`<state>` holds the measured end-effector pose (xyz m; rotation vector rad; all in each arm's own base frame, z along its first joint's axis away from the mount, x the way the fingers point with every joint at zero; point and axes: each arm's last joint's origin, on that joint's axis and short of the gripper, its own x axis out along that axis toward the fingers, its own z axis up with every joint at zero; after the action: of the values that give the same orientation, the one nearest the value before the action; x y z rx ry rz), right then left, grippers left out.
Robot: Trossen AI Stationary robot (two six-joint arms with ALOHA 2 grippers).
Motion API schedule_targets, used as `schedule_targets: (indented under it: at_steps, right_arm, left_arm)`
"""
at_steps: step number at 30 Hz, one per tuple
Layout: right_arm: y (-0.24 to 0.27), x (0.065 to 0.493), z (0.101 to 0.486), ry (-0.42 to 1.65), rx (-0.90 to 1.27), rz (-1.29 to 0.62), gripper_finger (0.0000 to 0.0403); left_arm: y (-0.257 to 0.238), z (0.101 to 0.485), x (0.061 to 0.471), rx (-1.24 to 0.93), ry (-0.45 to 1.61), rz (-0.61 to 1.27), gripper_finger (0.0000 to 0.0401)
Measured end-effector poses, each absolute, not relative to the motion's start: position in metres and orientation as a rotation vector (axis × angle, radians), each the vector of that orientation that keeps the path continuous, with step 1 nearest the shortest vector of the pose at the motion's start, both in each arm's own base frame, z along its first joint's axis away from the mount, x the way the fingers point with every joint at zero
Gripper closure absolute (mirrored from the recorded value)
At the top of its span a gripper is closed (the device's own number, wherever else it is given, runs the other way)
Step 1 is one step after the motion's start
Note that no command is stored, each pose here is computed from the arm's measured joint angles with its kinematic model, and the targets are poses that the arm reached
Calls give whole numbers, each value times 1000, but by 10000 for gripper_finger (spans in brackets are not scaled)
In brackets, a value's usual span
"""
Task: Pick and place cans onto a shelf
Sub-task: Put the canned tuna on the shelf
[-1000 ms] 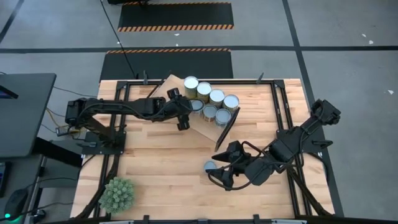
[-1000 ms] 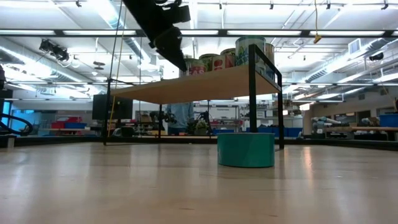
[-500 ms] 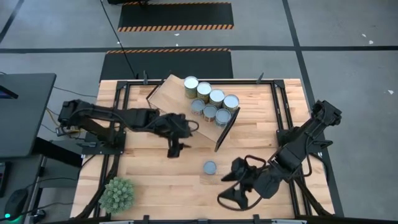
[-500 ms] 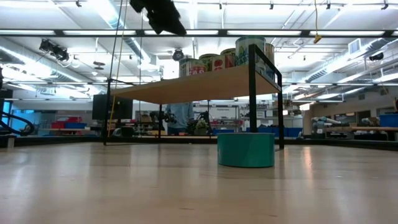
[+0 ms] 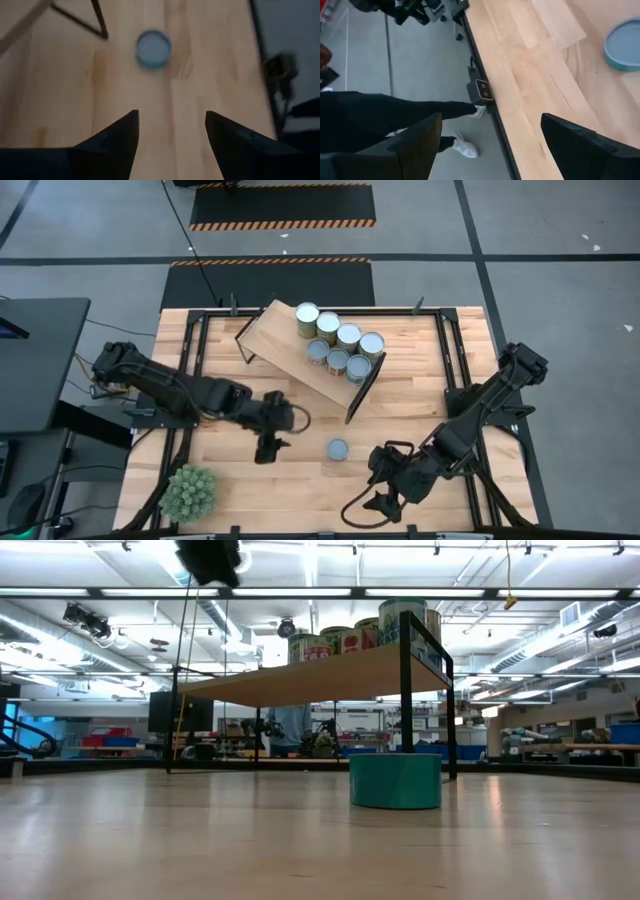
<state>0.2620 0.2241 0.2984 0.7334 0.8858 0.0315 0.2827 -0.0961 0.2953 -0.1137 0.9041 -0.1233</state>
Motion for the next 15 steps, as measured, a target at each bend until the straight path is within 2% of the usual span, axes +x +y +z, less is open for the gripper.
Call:
schedule_targets:
  at_steps: [8,15]
  right_arm:
    - [244,289,277,971,590,-29,56]
    - [256,288,250,985,476,-200,56]
  left_arm:
    - [-121,293,268,7,937,-142,168]
    - [-130,291,260,75,958,-142,168]
